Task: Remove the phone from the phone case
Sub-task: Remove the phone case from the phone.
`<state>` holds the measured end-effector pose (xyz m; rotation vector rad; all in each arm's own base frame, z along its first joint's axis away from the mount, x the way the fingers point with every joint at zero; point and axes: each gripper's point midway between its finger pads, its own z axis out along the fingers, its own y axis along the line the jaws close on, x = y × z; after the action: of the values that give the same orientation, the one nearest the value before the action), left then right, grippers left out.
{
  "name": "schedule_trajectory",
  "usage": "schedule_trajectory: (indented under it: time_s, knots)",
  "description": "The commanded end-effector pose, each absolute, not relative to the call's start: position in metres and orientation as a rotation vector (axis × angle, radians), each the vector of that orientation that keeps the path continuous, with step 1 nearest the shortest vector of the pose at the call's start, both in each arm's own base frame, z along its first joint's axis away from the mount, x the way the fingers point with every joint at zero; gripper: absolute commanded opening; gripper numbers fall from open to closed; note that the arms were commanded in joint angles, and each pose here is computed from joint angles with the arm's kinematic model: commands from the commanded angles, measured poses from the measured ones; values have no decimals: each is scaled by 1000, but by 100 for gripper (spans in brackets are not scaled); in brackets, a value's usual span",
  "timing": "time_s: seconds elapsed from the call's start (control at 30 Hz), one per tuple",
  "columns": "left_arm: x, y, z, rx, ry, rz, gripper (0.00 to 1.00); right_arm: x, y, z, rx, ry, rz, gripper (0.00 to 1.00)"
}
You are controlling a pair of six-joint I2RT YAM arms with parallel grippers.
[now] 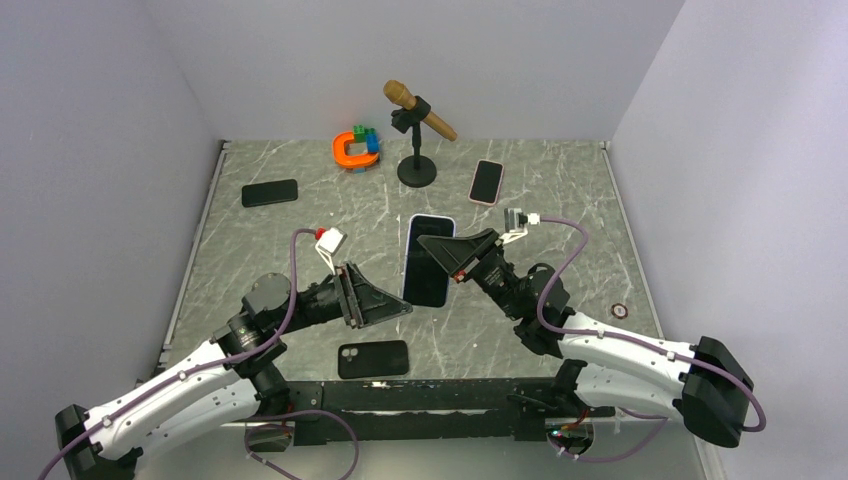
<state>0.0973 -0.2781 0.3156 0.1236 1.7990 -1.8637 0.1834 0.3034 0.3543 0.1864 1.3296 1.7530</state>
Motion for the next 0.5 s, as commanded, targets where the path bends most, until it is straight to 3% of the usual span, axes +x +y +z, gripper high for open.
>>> schedule_trajectory:
  time_s: [0.0,0.3,0.47]
  knots:
    - [140,-265,357,-61,1579,-1759,74,128,323,375,12,1304,1991,0]
    - [130,-274,366,11,1566,-1844,69,129,316,373,82,1295,2032,0]
    - [108,-274,364,127,1571,-1910,81,151,298,372,167,1321,1894,0]
